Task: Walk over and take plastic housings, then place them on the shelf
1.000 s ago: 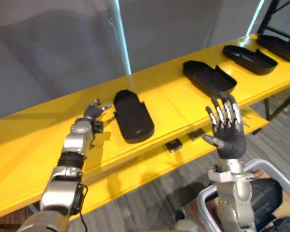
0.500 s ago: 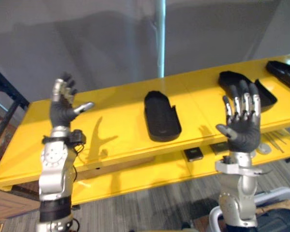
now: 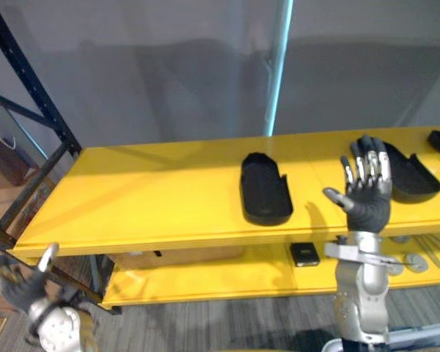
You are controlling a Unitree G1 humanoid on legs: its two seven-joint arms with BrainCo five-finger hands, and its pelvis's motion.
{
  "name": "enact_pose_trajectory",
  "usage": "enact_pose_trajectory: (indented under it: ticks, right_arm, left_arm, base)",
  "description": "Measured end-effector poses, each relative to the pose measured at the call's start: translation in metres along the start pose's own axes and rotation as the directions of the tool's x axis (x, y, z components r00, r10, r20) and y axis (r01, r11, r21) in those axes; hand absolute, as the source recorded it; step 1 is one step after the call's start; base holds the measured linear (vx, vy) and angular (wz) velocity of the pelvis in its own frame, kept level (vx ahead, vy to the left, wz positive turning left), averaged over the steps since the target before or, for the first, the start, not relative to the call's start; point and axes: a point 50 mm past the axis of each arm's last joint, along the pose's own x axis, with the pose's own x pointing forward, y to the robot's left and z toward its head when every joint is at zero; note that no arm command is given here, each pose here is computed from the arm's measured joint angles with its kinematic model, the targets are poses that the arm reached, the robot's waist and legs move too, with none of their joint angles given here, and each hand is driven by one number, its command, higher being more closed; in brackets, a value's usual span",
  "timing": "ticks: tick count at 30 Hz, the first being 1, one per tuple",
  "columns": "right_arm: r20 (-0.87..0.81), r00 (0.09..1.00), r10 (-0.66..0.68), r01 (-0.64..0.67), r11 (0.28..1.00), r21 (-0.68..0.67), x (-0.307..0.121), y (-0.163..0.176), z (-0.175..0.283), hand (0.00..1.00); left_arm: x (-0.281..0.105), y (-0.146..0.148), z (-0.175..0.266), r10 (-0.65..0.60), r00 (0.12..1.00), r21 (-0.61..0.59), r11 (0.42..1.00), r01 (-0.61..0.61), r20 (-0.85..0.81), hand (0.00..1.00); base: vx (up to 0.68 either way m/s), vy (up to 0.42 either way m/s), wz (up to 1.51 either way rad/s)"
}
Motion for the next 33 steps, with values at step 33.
enact_pose_trajectory:
  ticks: [33]
  right_arm:
    - [-0.042,0.956,0.289,-0.292,0.943,-0.158,0.031,0.020,-0.011,0.00]
  left_arm:
    - [-0.071,0.033,-0.151,-0.138,0.669,0.215,0.883,0.417,-0.731,0.00]
  base:
    - [-0.01,0.000,0.03]
